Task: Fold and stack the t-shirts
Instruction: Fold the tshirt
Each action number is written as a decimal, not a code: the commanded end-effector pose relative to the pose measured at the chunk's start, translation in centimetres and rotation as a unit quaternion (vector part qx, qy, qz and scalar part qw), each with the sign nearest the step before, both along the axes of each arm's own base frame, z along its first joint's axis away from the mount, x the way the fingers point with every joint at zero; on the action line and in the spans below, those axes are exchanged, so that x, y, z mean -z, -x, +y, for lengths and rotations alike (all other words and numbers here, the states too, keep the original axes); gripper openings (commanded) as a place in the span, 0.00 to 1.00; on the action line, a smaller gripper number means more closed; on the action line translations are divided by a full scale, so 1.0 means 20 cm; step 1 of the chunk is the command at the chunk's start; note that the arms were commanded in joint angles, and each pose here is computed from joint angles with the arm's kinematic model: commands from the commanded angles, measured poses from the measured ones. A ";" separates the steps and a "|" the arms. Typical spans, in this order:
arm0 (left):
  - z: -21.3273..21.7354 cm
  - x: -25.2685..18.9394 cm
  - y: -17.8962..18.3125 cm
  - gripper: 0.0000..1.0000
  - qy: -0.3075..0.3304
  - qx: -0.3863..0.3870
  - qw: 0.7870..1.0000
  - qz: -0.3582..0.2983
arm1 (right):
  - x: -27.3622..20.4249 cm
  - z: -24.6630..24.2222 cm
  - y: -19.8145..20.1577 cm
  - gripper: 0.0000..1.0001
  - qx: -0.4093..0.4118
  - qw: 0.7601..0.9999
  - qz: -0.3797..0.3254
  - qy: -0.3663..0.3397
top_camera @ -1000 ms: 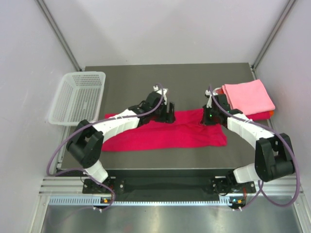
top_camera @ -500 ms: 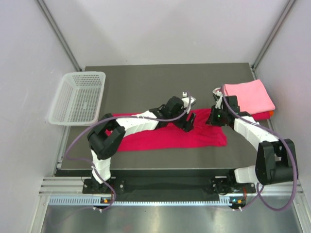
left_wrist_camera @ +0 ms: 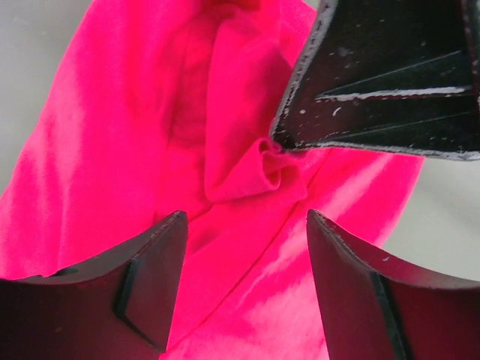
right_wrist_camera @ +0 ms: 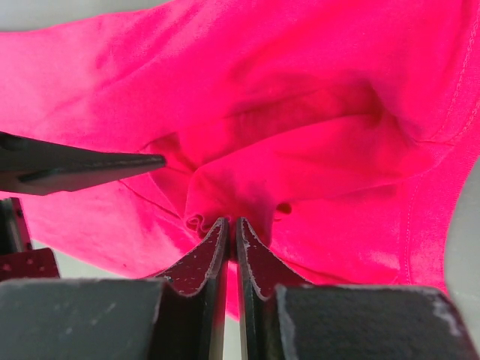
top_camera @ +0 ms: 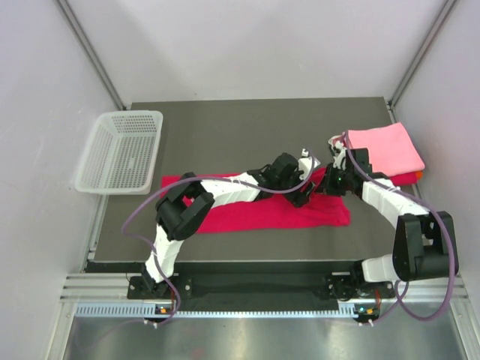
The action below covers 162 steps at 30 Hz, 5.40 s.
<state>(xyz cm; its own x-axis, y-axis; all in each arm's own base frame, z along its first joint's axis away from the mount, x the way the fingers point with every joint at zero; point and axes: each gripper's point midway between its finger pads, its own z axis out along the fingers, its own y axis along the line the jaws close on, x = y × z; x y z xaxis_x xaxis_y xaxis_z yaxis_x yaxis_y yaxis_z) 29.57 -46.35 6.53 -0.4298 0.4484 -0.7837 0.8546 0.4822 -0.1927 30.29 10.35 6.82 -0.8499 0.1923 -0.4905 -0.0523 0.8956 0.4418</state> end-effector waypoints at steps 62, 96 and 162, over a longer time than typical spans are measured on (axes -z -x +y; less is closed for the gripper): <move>0.27 -0.27 0.27 0.47 0.130 -0.110 0.985 0.034 | 0.06 -0.32 0.16 0.46 0.210 0.976 -0.046 0.022; 0.34 -0.15 0.29 0.46 0.137 -0.167 0.968 0.124 | -0.08 -0.50 0.31 0.00 0.314 0.946 -0.065 0.053; 1.44 0.31 -0.18 0.44 0.003 -0.483 0.847 0.221 | 0.02 -0.38 -0.02 0.34 0.230 0.969 -0.090 0.010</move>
